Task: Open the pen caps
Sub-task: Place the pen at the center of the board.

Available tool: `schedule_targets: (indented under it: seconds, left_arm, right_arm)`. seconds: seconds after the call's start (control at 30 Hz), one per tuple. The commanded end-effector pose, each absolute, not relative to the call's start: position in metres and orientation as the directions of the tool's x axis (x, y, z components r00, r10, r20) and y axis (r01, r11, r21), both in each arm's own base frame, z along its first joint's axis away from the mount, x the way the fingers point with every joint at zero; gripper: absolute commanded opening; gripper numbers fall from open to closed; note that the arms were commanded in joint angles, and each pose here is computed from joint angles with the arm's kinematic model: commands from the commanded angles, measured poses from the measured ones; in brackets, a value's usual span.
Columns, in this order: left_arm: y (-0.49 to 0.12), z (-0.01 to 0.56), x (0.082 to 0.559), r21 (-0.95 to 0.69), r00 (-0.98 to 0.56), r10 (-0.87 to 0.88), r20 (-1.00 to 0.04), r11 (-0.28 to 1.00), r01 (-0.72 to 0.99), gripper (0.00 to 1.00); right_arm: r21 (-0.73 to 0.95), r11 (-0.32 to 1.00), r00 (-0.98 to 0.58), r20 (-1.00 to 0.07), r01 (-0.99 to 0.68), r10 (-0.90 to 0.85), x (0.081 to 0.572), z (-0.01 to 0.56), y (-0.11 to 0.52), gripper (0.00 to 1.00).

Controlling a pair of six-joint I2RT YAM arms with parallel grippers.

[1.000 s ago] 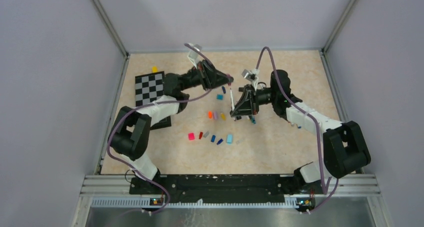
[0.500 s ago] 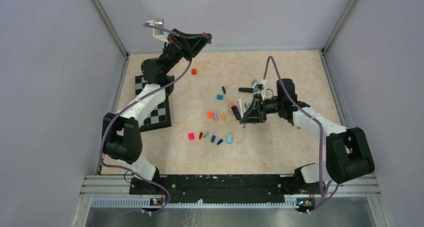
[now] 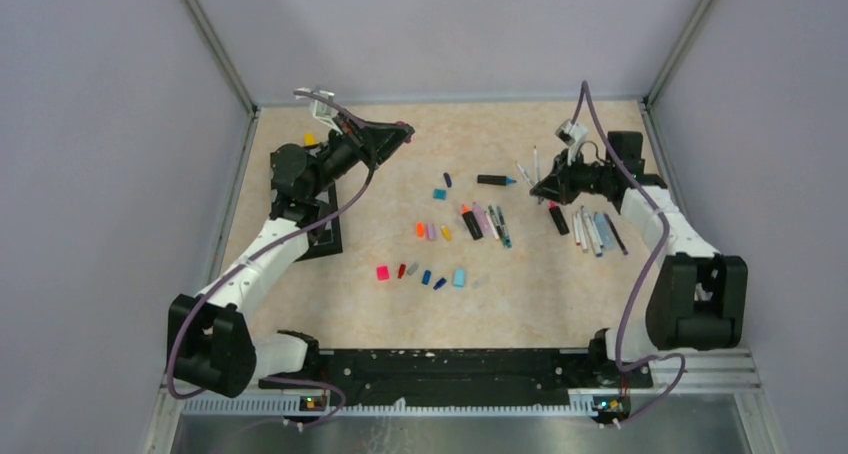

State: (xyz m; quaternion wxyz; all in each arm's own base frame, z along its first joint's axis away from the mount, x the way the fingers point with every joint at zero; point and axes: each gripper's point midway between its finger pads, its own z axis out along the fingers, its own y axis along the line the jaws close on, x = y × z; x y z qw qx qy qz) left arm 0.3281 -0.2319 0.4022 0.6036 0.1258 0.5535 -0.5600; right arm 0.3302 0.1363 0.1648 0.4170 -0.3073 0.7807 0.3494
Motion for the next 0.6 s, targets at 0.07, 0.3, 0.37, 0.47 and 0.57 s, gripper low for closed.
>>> schedule_targets:
  seconds: [0.07,0.3,0.37,0.47,0.57]
  left_arm:
    - [-0.235,0.345,0.324,-0.551,-0.367,-0.464,-0.806,0.362,0.752,0.0]
    - [-0.234,0.315,0.318,-0.587,-0.419,-0.44,-0.794,0.379,0.715,0.0]
    - [-0.233,0.308,0.316,-0.597,-0.431,-0.436,-0.79,0.383,0.706,0.0]
    - [-0.232,0.299,0.313,-0.609,-0.445,-0.434,-0.783,0.386,0.693,0.0]
    - [-0.23,0.292,0.311,-0.617,-0.454,-0.434,-0.778,0.392,0.682,0.0]
  right_arm:
    - [0.234,0.714,-0.587,-0.754,-0.66,-0.295,0.381,0.131,0.077,0.0]
    - [0.259,0.738,-0.682,-0.642,-0.623,-0.351,0.415,0.088,0.059,0.01]
    - [0.264,0.749,-0.702,-0.619,-0.608,-0.352,0.426,0.08,0.056,0.01]
    - [0.279,0.761,-0.733,-0.583,-0.586,-0.351,0.436,0.067,0.052,0.01]
    - [0.303,0.76,-0.753,-0.559,-0.575,-0.347,0.442,0.059,0.053,0.03]
